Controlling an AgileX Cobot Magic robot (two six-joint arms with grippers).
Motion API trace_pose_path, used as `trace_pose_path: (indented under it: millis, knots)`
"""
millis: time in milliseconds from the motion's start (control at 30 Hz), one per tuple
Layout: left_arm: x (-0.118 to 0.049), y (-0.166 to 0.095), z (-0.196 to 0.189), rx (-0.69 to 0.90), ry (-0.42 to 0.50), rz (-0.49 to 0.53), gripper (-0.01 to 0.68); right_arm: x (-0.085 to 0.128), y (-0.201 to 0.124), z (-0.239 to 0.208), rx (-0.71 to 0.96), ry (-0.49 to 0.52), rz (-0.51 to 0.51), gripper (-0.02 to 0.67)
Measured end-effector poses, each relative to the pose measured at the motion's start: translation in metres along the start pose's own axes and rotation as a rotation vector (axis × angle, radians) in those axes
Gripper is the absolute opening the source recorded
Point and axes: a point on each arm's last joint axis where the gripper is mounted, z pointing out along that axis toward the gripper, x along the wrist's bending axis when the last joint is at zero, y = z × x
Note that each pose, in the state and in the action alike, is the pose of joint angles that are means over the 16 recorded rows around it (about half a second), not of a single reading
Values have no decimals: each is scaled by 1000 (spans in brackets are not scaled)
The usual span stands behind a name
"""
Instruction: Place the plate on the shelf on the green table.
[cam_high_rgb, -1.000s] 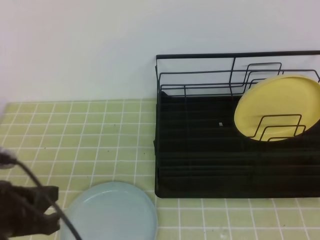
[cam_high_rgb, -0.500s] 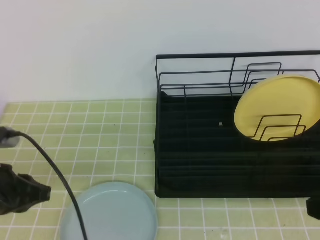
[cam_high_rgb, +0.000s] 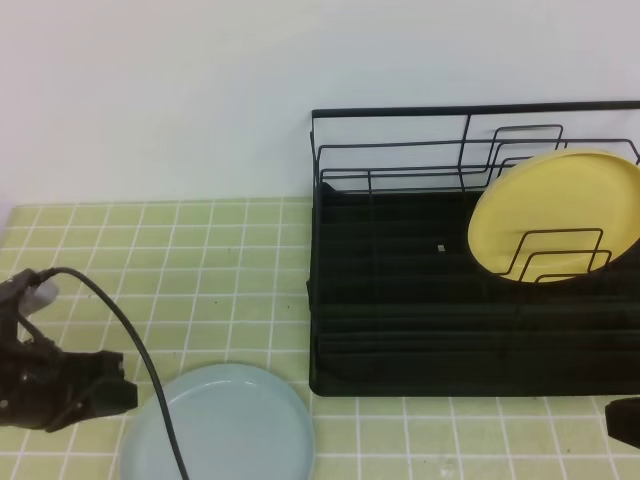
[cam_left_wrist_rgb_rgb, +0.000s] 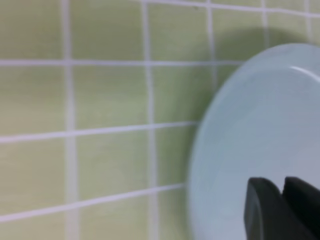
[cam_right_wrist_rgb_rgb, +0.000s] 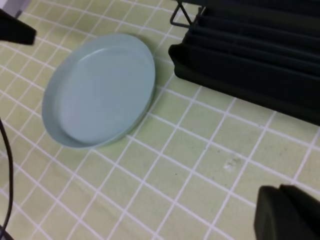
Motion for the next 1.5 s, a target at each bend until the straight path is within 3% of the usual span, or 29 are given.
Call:
trace_pose_path:
  millis: [300,500,1067,1500]
  knots:
    - [2,6,15,8,-79,-92,20,2,0,0,2,26,-1,-4]
    - [1,8,16,-2,-93,-89,5,3,-1,0,9,37,-10,-4]
    - [14,13,20,18,32,-14,214,4,-1,0,14,42,-19,-4]
    - [30,38,51,223,3,27,232,4,-2,0,23,46,-21,-4]
